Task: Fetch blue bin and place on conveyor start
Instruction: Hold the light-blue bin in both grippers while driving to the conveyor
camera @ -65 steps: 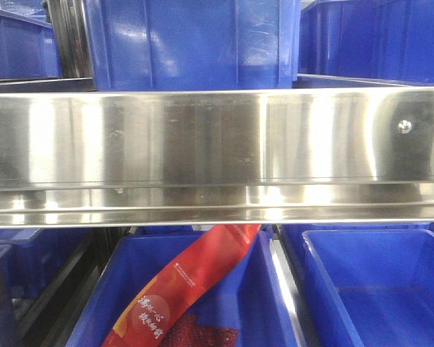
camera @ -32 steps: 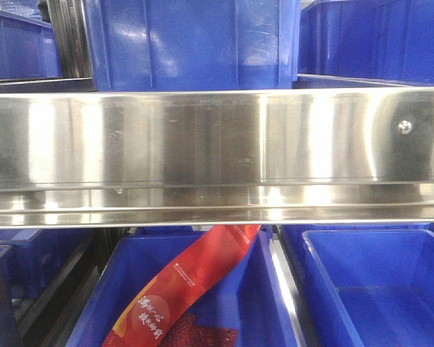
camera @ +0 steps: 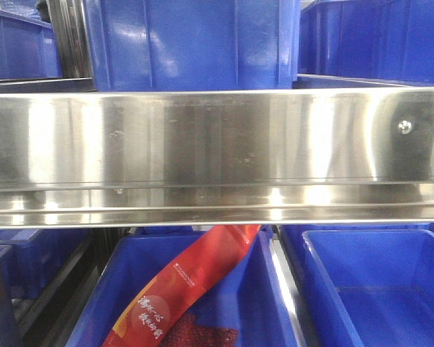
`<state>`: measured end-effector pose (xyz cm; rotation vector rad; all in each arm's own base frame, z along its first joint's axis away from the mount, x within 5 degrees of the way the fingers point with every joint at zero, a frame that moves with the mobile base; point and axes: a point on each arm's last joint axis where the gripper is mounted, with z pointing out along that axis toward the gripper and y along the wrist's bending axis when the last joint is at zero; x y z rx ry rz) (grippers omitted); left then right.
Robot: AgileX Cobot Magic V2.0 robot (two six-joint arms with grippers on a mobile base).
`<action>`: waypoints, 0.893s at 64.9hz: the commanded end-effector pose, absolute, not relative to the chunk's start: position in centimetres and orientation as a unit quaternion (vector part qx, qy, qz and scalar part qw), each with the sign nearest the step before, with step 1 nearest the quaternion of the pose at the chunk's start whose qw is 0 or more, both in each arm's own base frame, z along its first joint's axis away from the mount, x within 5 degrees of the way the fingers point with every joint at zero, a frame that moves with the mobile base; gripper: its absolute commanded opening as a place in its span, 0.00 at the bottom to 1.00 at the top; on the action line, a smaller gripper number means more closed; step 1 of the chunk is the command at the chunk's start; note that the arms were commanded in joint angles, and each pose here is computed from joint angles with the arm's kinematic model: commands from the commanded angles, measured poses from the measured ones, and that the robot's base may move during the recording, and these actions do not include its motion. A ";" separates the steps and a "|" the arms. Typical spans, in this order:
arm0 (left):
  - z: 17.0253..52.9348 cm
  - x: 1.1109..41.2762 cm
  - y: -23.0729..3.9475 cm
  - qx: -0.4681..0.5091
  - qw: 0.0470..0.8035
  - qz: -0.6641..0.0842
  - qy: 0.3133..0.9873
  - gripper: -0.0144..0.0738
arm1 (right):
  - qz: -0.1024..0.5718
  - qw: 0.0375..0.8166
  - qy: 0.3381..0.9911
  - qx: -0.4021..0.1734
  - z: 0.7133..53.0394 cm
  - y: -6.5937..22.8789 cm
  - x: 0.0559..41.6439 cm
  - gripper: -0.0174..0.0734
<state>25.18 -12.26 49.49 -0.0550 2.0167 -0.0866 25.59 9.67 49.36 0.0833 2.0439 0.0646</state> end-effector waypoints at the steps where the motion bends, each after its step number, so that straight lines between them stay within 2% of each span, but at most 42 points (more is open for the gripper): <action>1: 50.6 24.7 -12.3 -0.016 0.557 -0.055 0.828 0.04 | 0.028 0.544 0.838 0.028 50.3 9.5 25.2 0.01; 58: 50.4 24.9 -12.5 -0.015 0.556 -0.052 0.830 0.04 | 0.028 0.544 0.838 0.028 50.3 9.5 25.2 0.01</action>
